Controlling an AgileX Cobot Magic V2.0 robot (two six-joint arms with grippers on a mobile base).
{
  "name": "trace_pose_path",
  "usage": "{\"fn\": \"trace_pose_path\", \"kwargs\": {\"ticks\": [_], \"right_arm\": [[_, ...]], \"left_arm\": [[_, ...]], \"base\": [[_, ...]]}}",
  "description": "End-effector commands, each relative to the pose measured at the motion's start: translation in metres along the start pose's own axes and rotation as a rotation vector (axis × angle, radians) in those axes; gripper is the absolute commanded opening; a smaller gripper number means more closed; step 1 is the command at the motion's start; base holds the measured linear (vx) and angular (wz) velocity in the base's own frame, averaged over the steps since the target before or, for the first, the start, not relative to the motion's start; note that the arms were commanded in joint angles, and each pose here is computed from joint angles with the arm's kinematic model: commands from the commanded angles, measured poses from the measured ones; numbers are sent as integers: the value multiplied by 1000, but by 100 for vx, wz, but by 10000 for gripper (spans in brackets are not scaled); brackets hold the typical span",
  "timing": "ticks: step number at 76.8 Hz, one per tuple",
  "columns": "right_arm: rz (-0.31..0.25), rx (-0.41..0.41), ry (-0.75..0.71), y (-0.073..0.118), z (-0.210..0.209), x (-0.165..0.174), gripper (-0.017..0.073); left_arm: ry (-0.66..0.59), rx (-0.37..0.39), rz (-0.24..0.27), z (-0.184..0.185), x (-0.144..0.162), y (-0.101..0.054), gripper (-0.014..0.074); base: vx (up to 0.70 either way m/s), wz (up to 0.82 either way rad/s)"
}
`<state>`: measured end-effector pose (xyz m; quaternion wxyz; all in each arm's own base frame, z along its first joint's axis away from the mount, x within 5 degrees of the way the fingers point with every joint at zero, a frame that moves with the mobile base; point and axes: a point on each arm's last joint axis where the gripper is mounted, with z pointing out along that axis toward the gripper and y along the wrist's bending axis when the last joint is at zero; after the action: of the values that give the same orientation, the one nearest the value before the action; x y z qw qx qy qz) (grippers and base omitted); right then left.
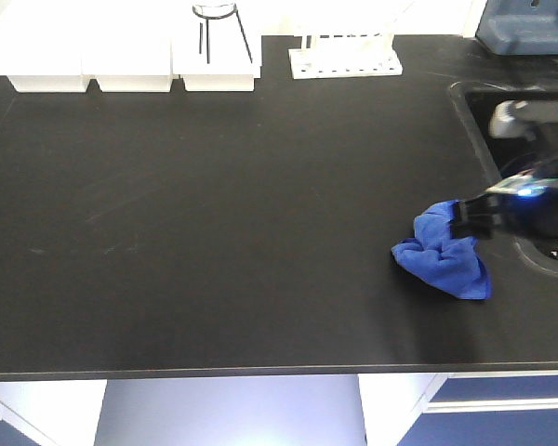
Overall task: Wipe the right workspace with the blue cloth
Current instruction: 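Grasp the blue cloth with the right gripper and lift it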
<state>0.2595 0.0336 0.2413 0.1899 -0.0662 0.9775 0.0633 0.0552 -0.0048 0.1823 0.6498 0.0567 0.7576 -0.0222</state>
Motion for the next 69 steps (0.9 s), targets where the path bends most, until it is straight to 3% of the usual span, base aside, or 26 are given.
{"fn": "trace_pose_path", "kwargs": {"ticks": [1, 41, 43, 44, 53, 69], "right_arm": [[-14, -26, -48, 0, 7, -15, 554], [-16, 11, -1, -14, 91, -24, 536], [-16, 12, 5, -14, 93, -24, 516], [-32, 10, 28, -15, 99, -22, 305], [-35, 10, 7, -14, 92, -24, 4], [-43, 7, -92, -8, 53, -29, -6]], "left_arm": [[-108, 16, -3, -3, -16, -1, -6], [-108, 16, -3, -3, -16, -1, -6], [-108, 16, -3, -3, -16, -1, -6], [-108, 16, -3, -3, -16, -1, -6], [-108, 16, -3, -3, -16, -1, -6], [-108, 16, -3, -3, -16, -1, -6]], "base": [[0, 0], [0, 0], [0, 0], [0, 0], [0, 0], [0, 0]]}}
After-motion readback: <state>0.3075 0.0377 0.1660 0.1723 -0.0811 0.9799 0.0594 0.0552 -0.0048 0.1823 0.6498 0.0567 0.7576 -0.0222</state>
